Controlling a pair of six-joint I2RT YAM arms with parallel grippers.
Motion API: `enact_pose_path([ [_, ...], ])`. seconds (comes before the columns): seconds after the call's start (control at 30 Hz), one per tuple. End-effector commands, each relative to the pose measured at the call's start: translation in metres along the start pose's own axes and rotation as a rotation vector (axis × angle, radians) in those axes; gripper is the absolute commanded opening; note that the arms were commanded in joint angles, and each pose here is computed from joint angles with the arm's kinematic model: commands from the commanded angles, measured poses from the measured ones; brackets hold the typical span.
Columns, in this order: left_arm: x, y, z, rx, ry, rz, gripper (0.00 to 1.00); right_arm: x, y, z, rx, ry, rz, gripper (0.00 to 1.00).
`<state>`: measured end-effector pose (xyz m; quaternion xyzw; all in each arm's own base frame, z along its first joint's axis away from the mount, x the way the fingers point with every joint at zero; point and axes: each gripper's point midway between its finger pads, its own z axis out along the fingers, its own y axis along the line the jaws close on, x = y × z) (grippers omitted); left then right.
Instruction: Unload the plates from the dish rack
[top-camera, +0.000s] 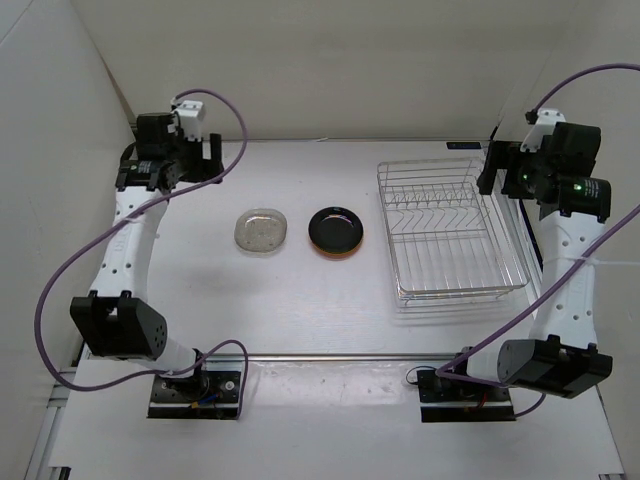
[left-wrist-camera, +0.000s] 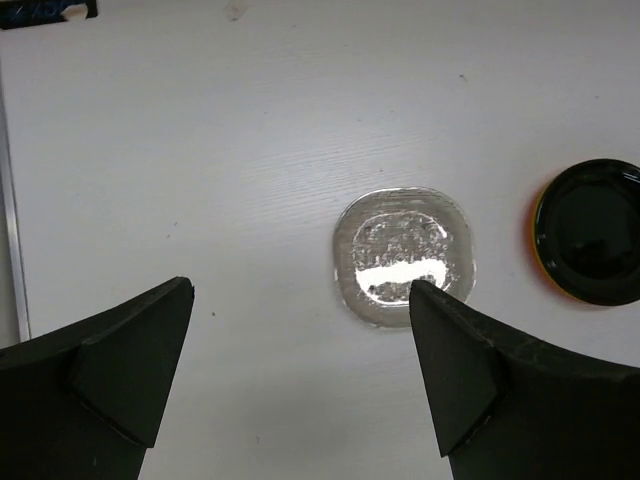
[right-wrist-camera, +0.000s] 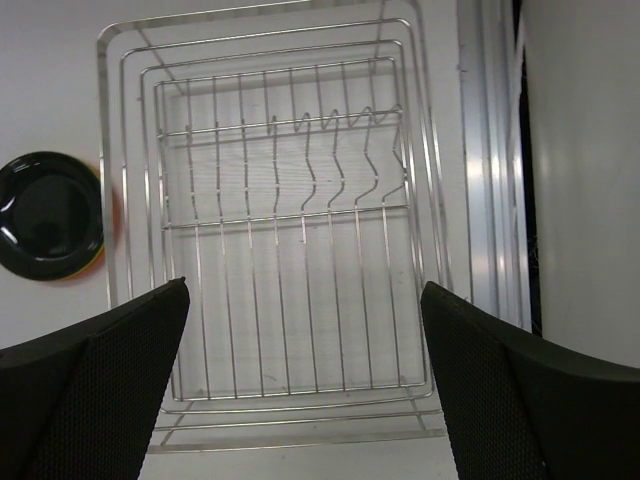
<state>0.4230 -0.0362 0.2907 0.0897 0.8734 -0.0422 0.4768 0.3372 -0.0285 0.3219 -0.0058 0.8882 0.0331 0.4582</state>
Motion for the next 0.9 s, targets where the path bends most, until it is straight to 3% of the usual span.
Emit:
enact_pose_path([
  [0.0,0.003,0.017,-0.034,0.002,-0.013,-0.039,1.00,-0.017,-0.022,-0.013,0.083,-0.065,-0.002,1.00],
  [0.37,0.034,0.094,-0.076,-0.101,-0.034,-0.184,1.00,0.015,-0.077,0.001,0.207,0.003,0.035,1.00],
  [0.87,0.050,0.107,-0.071,-0.075,-0.024,-0.272,1.00,0.017,-0.082,0.001,0.207,-0.007,0.037,1.00],
])
